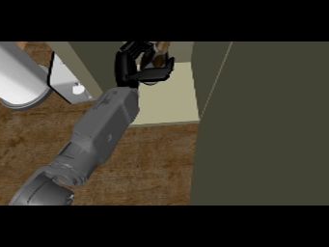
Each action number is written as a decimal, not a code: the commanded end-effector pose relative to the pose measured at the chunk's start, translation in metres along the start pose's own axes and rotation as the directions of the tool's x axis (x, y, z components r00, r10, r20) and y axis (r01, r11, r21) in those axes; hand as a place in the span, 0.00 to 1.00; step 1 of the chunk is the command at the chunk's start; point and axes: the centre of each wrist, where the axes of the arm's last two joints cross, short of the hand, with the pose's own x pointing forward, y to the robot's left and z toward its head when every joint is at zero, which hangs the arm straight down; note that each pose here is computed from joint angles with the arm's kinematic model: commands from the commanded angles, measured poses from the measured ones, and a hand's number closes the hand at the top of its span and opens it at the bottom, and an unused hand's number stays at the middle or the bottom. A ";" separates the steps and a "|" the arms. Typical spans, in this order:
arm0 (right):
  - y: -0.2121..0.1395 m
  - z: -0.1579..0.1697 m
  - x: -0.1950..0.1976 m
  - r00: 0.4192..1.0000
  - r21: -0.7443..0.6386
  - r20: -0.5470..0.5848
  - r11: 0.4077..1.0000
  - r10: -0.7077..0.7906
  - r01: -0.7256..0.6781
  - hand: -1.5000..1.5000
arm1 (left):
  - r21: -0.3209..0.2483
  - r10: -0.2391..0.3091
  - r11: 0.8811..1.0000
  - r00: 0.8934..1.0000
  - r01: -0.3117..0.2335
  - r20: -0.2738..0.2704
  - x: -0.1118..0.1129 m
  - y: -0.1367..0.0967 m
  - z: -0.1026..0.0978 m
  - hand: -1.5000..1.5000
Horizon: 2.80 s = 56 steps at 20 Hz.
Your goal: Pick up the wine, place it into the cabinet and close the cabinet
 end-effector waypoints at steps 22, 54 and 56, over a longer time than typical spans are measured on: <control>0.001 0.004 0.012 0.999 0.028 0.044 0.999 -0.024 0.023 0.00 | 0.051 -0.229 0.972 0.973 0.230 -0.022 -0.034 0.037 0.021 0.00; 0.000 -0.004 -0.004 1.000 0.030 0.012 0.999 -0.026 0.026 0.00 | -0.064 -0.014 0.998 1.000 0.015 0.019 -0.028 0.020 0.020 0.00; 0.002 0.001 0.011 0.999 0.030 0.022 0.999 -0.024 0.023 0.00 | -0.068 0.012 0.998 1.000 -0.011 0.006 -0.037 0.028 0.028 0.00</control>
